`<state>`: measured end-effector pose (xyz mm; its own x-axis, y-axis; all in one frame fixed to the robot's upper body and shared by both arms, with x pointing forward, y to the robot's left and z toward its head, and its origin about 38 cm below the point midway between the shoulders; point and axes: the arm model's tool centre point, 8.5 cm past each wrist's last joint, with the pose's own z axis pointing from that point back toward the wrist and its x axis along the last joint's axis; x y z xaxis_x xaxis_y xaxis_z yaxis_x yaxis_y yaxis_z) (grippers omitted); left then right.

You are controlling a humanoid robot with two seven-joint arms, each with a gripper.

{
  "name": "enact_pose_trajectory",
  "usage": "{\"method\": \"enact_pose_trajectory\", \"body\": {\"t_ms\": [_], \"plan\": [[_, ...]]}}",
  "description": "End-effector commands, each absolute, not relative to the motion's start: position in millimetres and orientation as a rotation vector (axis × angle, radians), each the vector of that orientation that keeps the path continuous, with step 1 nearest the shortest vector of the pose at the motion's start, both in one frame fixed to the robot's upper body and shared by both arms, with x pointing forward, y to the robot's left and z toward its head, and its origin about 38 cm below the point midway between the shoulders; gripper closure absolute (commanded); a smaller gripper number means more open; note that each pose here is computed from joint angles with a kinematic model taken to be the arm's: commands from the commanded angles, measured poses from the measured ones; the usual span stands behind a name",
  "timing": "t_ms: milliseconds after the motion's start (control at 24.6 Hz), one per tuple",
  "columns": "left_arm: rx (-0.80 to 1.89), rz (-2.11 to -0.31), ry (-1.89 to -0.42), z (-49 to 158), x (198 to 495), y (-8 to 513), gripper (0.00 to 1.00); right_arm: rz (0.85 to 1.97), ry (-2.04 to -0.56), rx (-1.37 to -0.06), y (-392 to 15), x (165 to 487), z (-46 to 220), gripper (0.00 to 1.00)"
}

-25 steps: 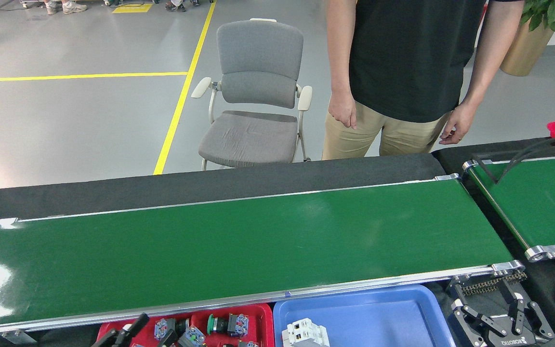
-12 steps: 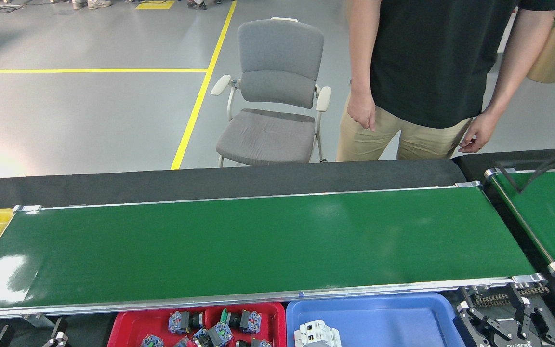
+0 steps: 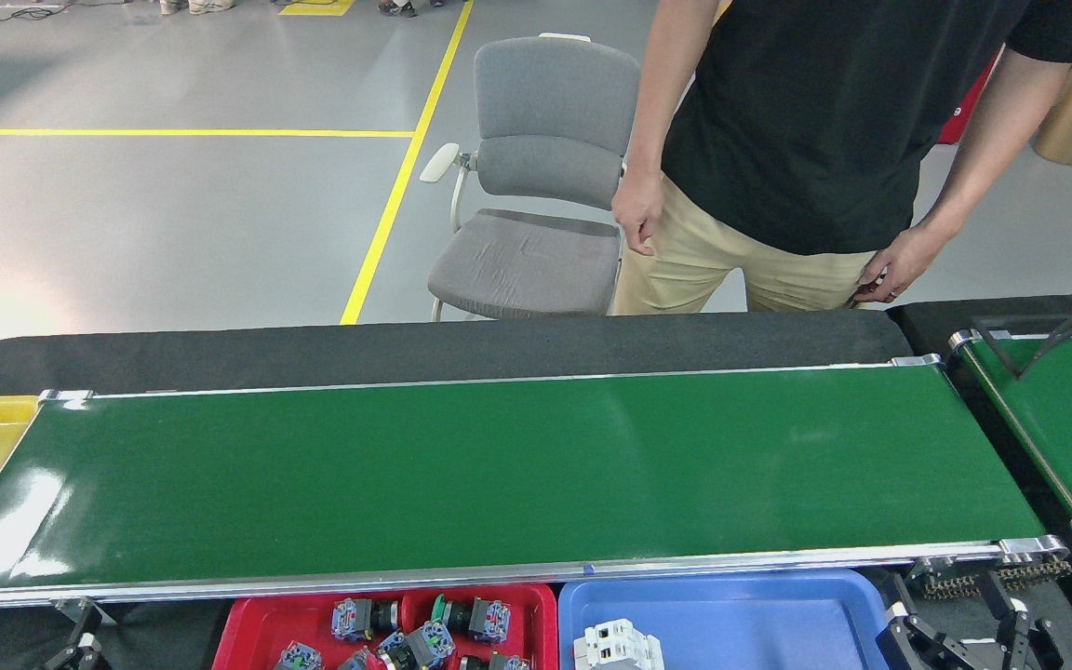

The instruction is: Pick switch part from conveyor to tray

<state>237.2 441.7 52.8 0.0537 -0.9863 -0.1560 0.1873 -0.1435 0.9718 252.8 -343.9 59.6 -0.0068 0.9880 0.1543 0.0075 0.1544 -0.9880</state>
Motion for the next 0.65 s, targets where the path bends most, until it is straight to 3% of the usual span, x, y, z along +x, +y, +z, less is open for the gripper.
{"method": "enact_pose_trajectory", "body": {"t_ms": [0,611], "plan": [[1.219,-1.368,-0.97,57.9,239.4,440.4,0.0,1.089,-1.298,-1.115,-345.8,252.4,65.3,0.0],[1.233,-1.341,-0.982,61.7,241.5,441.5,0.0,1.085,-1.272,-1.103,-348.2,246.2,60.6,0.0]]}}
